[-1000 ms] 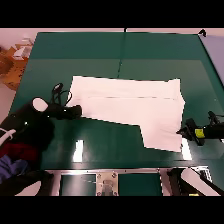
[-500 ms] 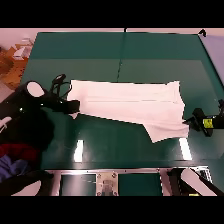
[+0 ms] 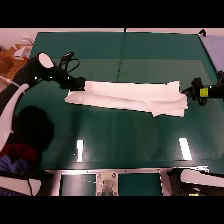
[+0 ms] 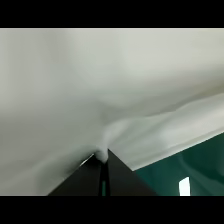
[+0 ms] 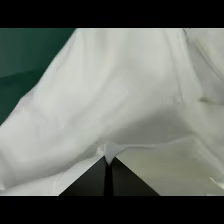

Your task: Fold the shirts.

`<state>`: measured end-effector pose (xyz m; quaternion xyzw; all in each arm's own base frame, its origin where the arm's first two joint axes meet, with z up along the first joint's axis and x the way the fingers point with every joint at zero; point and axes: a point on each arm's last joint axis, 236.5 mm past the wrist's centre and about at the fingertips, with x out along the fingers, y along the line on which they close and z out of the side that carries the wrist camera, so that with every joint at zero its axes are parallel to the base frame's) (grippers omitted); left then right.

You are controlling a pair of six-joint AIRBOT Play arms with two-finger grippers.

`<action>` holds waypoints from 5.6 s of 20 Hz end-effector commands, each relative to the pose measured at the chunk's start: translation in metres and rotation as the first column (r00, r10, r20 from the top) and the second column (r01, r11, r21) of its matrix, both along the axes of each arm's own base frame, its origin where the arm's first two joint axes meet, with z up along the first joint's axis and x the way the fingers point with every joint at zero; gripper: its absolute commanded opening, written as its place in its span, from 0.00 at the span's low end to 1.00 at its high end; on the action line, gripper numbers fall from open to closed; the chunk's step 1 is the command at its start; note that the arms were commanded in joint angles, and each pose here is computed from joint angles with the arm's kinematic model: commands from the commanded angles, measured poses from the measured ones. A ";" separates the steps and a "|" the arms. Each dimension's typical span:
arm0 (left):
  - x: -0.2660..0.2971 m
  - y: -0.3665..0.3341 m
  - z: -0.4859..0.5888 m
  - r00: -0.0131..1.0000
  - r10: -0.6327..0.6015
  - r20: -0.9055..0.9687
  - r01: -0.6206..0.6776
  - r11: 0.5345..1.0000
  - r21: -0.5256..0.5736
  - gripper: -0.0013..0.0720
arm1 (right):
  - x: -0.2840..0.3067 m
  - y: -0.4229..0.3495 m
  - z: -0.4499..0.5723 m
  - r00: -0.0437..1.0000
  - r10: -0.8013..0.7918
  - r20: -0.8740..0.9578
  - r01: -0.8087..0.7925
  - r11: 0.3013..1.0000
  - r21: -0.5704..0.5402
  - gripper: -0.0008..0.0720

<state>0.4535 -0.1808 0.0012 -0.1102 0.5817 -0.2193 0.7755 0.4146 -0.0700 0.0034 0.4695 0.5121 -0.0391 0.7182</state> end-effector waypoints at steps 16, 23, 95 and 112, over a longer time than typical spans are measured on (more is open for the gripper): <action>0.096 0.096 0.023 0.978 0.208 -0.005 -0.208 0.978 0.013 0.26 | 0.055 -0.090 -0.049 0.951 0.307 0.049 -0.302 0.950 -0.079 0.83; 0.054 0.087 0.015 0.979 0.121 -0.165 -0.118 0.993 0.026 0.04 | 0.020 -0.073 -0.102 0.869 0.493 0.034 -0.494 0.868 0.045 0.96; 0.049 0.094 0.080 0.999 -0.033 0.043 0.032 0.999 0.022 0.04 | 0.069 0.168 0.018 0.847 0.530 0.041 -0.525 0.847 -0.087 0.71; 0.045 0.097 0.077 0.999 -0.026 0.018 0.025 0.999 0.037 0.04 | 0.078 0.280 -0.021 0.841 0.490 0.230 -0.531 0.829 0.176 0.03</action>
